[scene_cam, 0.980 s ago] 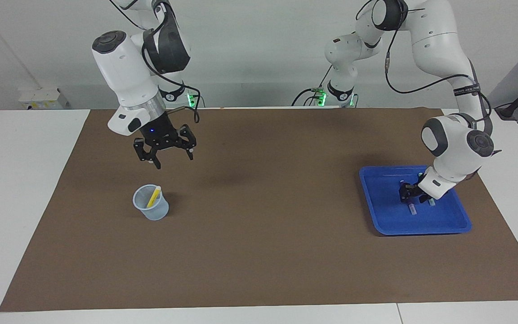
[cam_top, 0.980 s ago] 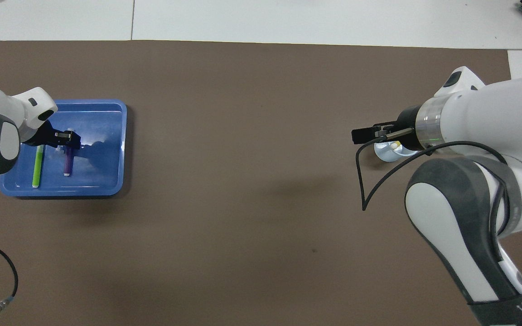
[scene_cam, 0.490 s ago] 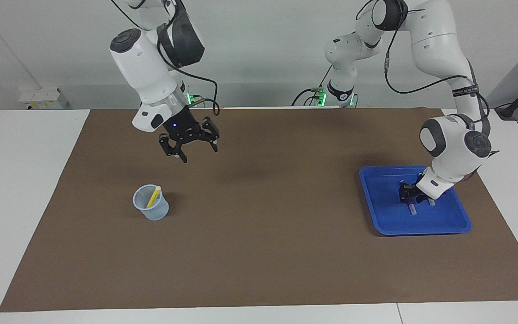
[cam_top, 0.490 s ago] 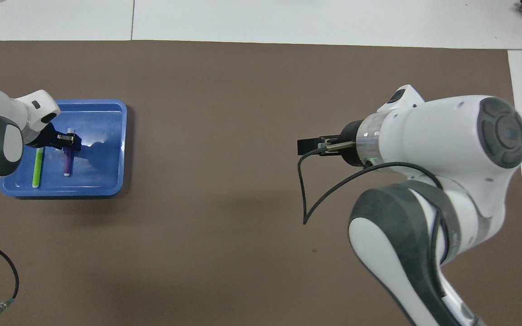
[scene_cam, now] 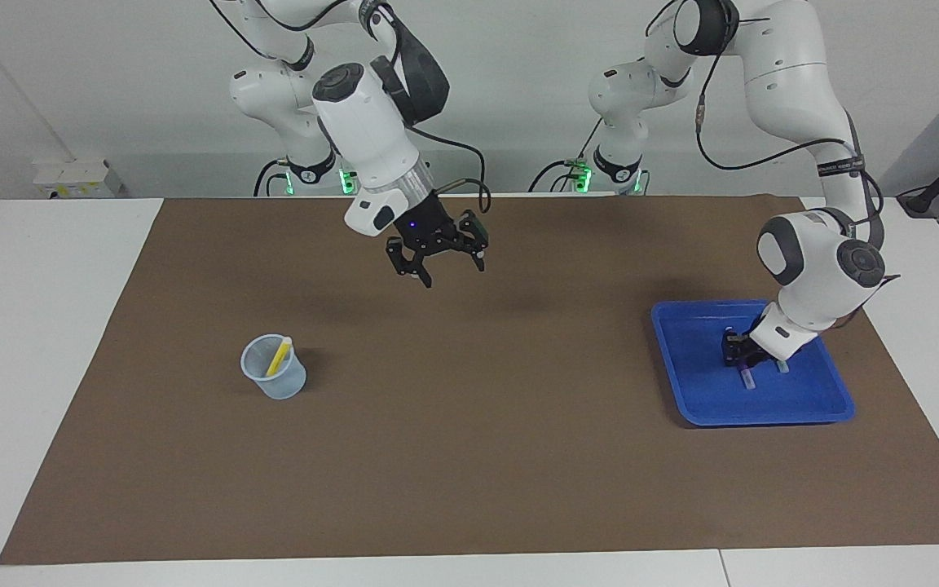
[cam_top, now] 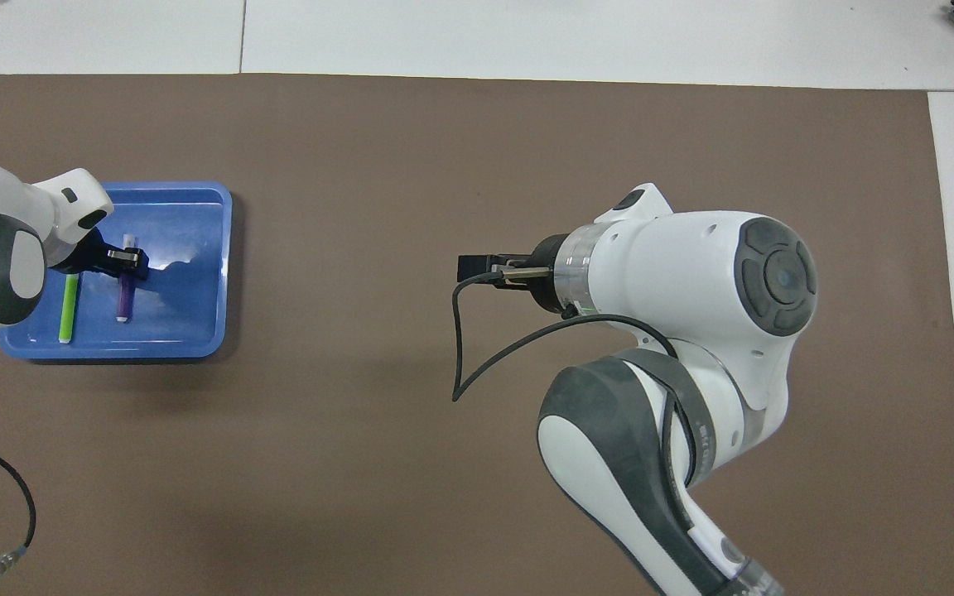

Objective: Transfer and insert pens with both arms
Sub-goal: 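Grasp and lift the purple pen while the right gripper moves toward center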

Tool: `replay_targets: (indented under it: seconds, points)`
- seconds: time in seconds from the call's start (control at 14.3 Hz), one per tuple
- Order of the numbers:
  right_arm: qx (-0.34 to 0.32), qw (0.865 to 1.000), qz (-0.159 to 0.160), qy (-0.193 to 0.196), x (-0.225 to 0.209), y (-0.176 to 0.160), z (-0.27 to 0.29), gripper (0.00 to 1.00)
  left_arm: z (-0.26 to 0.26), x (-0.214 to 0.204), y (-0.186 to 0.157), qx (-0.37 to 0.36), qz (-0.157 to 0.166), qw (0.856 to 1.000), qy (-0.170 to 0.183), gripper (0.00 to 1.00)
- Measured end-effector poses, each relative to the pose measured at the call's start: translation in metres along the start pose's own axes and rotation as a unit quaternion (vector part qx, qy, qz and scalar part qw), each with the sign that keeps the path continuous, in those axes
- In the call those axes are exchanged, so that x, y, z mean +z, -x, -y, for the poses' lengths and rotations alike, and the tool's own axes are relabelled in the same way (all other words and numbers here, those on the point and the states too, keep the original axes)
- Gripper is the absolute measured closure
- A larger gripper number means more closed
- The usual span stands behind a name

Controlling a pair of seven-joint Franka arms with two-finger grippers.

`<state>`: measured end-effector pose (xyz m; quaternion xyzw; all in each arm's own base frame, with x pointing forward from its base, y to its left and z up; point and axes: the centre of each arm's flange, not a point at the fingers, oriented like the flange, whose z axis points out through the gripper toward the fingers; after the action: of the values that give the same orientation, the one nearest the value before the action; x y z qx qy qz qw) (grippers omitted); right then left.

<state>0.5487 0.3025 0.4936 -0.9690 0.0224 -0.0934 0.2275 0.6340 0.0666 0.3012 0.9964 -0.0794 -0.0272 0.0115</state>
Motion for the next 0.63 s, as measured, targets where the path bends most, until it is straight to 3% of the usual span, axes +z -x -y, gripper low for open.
replay_targets:
  seconds: [0.14, 0.28, 0.63]
  points:
    - [0.032, 0.999, -0.001, -0.032, 0.006, 0.002, 0.009, 0.00, 0.001, -0.001, 0.000, 0.000, -0.001, 1.000, -0.001, 0.83]
    - [0.064, 0.996, -0.008, -0.064, 0.006, 0.000, 0.012, 0.00, 0.000, -0.001, 0.000, 0.000, -0.001, 1.000, -0.001, 0.83]
    - [0.098, 0.991, -0.019, -0.091, 0.001, -0.006, 0.015, 0.00, -0.001, -0.012, -0.002, -0.010, 0.009, 1.000, 0.017, 0.83]
